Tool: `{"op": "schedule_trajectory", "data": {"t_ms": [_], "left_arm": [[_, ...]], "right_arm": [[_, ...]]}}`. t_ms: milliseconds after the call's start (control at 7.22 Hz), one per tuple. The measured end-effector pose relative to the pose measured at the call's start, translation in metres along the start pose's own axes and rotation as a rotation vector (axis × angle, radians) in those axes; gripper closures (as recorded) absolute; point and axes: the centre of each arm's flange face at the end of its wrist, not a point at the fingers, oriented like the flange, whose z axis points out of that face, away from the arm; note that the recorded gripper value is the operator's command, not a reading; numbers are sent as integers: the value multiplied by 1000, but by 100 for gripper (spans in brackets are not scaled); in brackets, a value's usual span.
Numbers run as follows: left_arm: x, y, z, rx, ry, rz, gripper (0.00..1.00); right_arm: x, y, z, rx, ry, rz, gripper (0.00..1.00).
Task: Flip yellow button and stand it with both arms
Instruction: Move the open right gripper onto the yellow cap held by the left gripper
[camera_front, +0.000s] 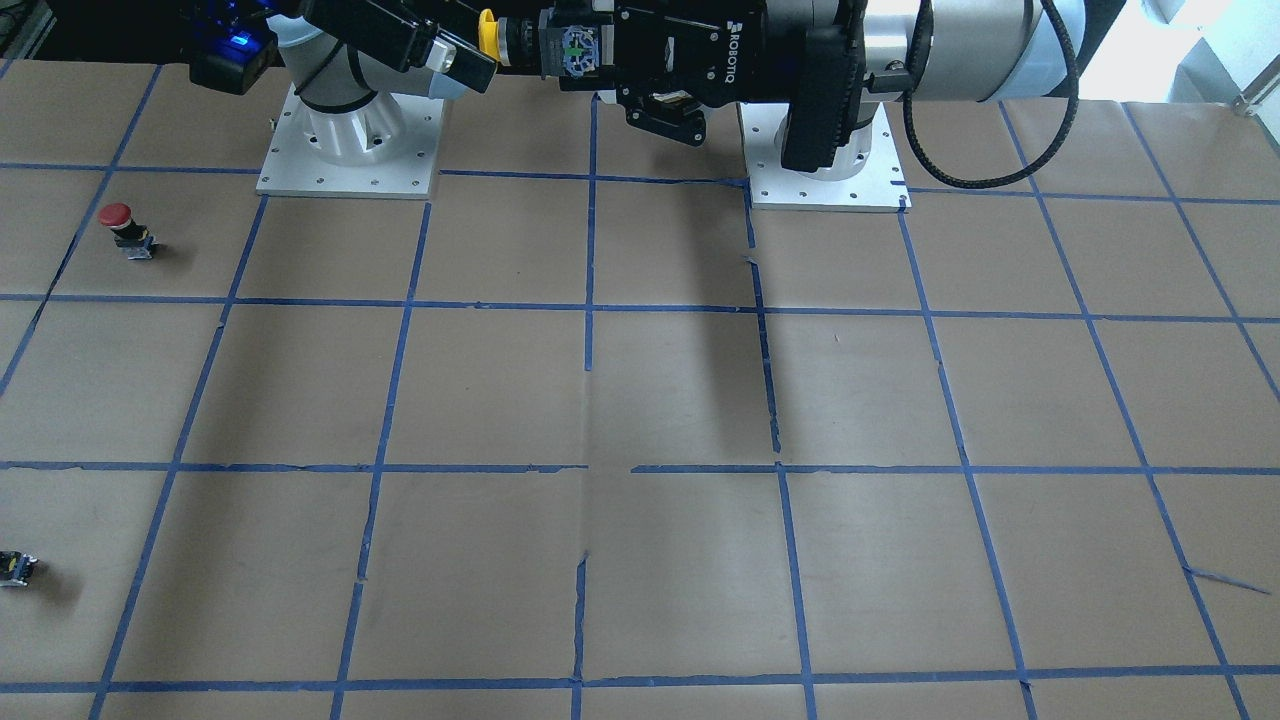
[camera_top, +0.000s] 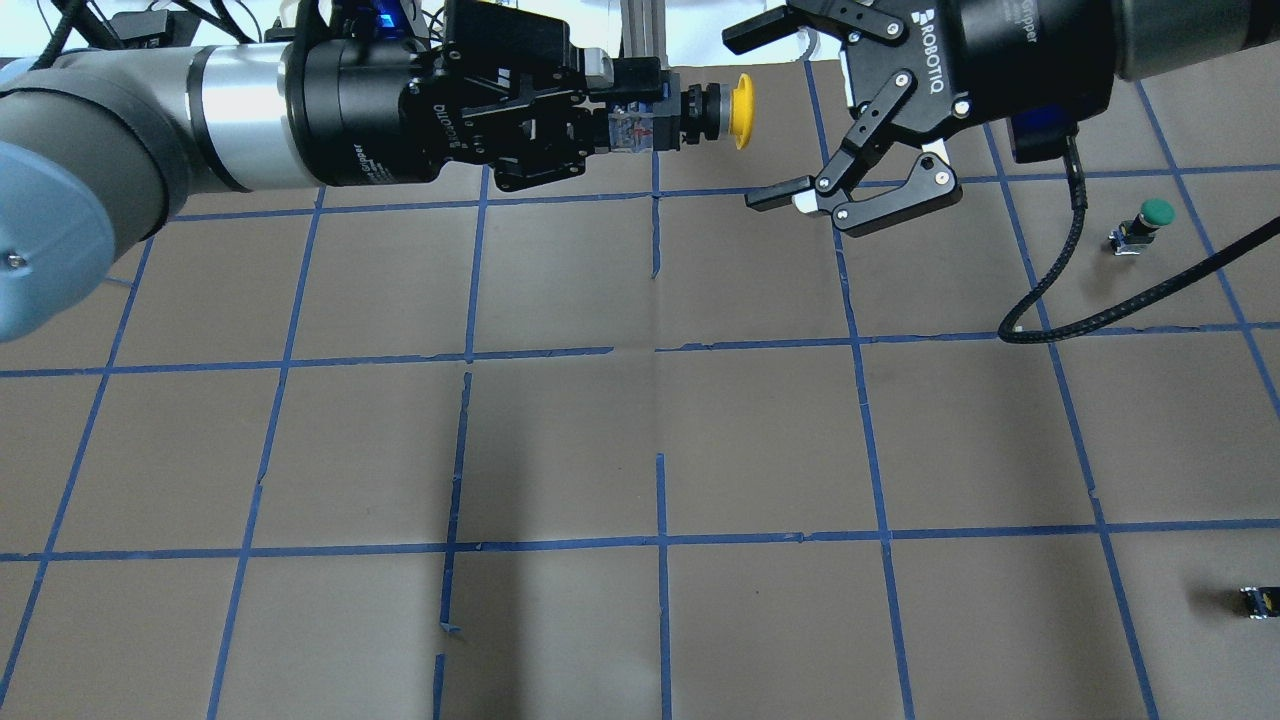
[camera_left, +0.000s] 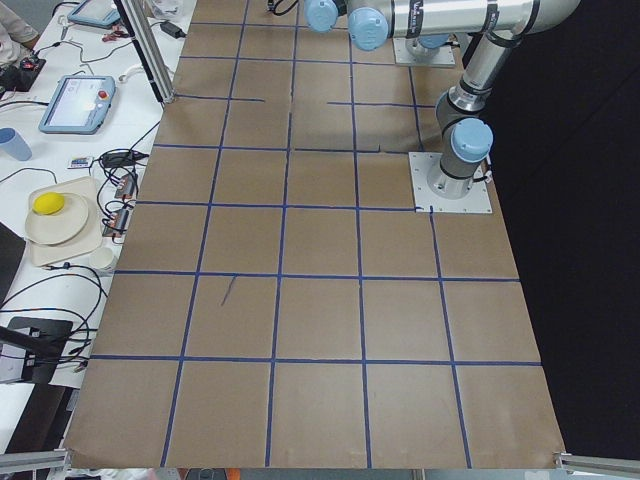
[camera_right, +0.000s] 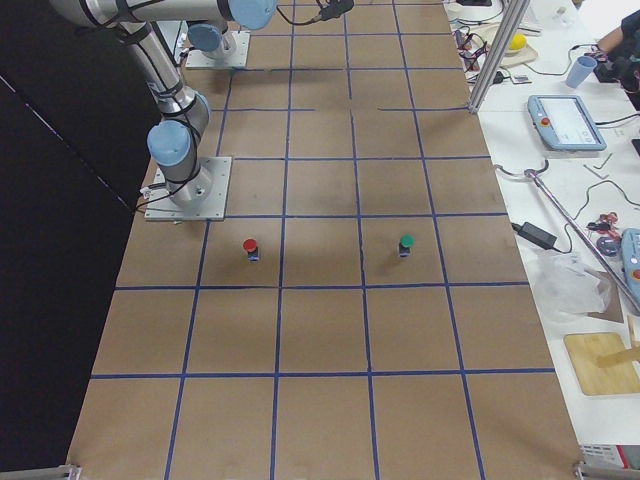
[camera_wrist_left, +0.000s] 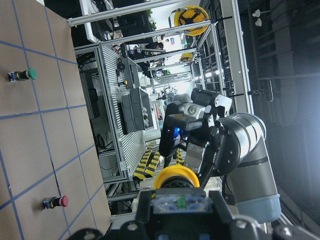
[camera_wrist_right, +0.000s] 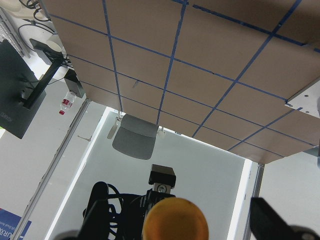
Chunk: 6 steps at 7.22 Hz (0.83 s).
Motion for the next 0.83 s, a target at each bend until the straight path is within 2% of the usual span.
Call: {"op": "schedule_trajectory", "data": {"t_ms": [692, 831], "left_arm": [[2, 3, 0, 2, 2, 5, 98], [3, 4, 0, 2, 2, 8, 98]], "right_arm": [[4, 9, -1, 5, -1, -9, 14], [5, 11, -2, 5, -3, -12, 24]]}}
